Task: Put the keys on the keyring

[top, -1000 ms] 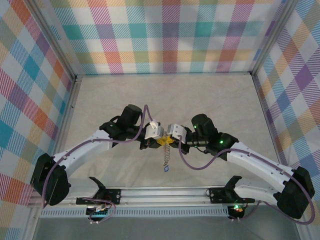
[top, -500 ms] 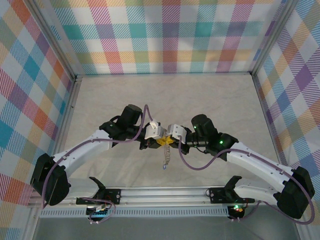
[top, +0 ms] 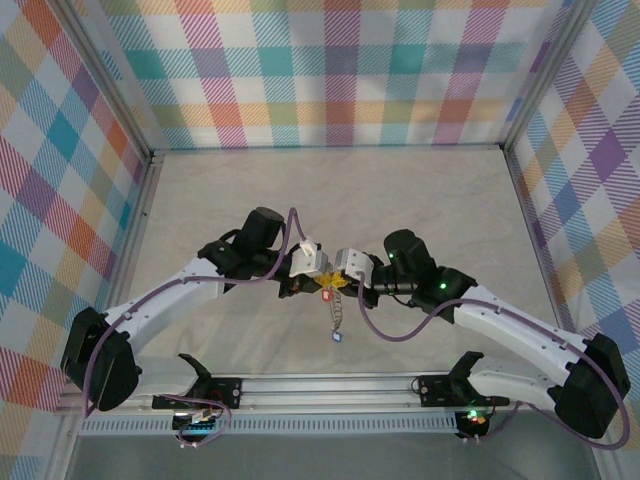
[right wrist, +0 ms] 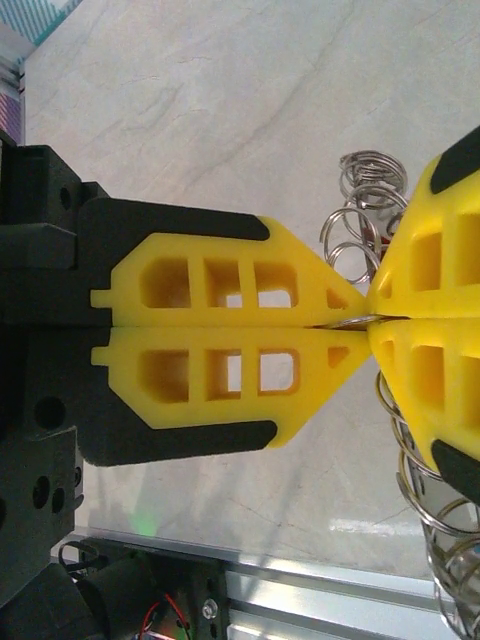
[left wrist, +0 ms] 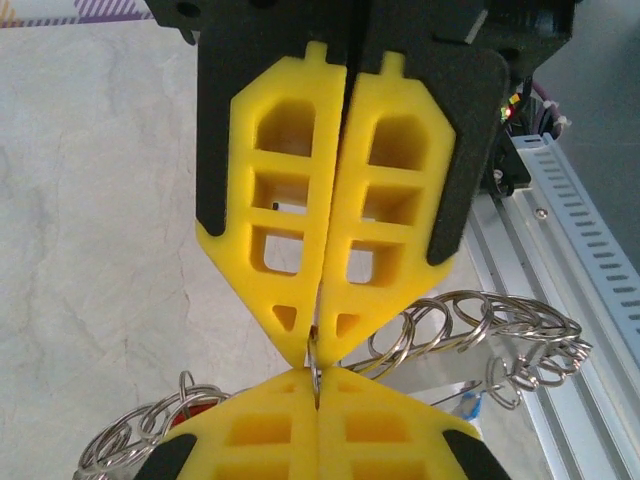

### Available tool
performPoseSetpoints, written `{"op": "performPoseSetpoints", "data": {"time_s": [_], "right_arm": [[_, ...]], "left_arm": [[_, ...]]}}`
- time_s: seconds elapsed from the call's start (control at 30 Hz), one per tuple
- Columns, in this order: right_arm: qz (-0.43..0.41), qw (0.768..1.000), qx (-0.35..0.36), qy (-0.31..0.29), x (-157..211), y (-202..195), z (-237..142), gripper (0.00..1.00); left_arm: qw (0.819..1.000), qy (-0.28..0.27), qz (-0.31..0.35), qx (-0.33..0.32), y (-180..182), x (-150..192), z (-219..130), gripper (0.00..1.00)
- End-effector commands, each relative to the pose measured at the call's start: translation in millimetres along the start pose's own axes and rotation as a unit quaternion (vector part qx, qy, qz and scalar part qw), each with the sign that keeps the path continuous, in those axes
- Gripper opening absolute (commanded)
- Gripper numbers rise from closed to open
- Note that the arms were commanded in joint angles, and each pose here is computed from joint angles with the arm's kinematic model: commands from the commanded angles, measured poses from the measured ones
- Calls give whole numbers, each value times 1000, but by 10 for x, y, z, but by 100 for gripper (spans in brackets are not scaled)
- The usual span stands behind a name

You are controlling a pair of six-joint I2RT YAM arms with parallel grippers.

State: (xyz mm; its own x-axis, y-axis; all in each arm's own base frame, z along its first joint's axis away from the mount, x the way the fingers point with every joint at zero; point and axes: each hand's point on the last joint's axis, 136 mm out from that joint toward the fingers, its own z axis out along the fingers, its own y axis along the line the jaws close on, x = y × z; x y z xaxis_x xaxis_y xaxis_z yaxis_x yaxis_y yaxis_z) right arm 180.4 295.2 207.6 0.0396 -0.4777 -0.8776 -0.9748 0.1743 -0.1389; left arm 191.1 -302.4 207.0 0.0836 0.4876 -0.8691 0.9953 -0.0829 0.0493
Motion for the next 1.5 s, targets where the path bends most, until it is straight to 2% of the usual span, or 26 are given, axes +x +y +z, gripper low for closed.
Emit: {"op": "performPoseSetpoints", "data": {"time_s": [0.0, 0.17, 0.3, 0.37, 0.5, 0.57, 0.6, 0.67, 0.7, 0.8, 0.87, 0.9, 1.03, 1.17, 1.27, 1.37, 1.47], "right_arm": [[-22, 998, 20, -63, -221, -13, -106, 23], [-3, 993, 28, -113, -175, -27, -302, 28], [13, 988, 68, -142, -139, -126, -517, 37], [44, 985, 96, -135, -70, -244, -601, 44], [164, 968, 183, -56, 385, -631, -643, 55], [266, 930, 254, -9, 739, -875, -716, 62], [327, 897, 298, 17, 962, -993, -798, 64], [452, 814, 359, 65, 1387, -1063, -985, 61], [508, 774, 369, 86, 1565, -1023, -1033, 59], [614, 685, 359, 155, 2016, -753, -1066, 56], [660, 638, 349, 185, 2236, -607, -1081, 51], [676, 626, 338, 191, 2294, -563, -1061, 48], [695, 602, 333, 209, 2445, -546, -1057, 39], [684, 595, 336, 255, 2541, -599, -1058, 30], [669, 590, 345, 291, 2584, -650, -1076, 33], [639, 596, 364, 323, 2606, -685, -1082, 39], [632, 588, 372, 341, 2647, -723, -1054, 38]], "left_arm": [[1000, -16, 18, 19, -92, -154, 0, 0], [998, -38, 34, 22, -141, -232, -33, 0], [998, -47, 43, 15, -138, -278, -62, 0], [998, -44, 44, 8, -116, -254, -52, 0], [998, -45, 43, -17, -3, -240, -22, 0], [998, -48, 40, -25, 40, -231, -2, 0], [998, -47, 39, -32, 69, -222, 7, 0], [998, -39, 36, -42, 119, -186, 18, 0], [998, -35, 35, -44, 127, -169, 23, 0], [998, -27, 34, -48, 134, -112, 37, 0], [998, -25, 32, -50, 138, -76, 50, 0], [998, -26, 31, -50, 136, -65, 60, 0], [998, -29, 27, -51, 174, -75, 83, 0], [998, -22, 30, -45, 147, -80, 65, 0], [998, -21, 31, -46, 128, -61, 56, 0], [998, -20, 33, -47, 128, -70, 46, 0], [998, -13, 32, -51, 138, -32, 50, 0]]}}
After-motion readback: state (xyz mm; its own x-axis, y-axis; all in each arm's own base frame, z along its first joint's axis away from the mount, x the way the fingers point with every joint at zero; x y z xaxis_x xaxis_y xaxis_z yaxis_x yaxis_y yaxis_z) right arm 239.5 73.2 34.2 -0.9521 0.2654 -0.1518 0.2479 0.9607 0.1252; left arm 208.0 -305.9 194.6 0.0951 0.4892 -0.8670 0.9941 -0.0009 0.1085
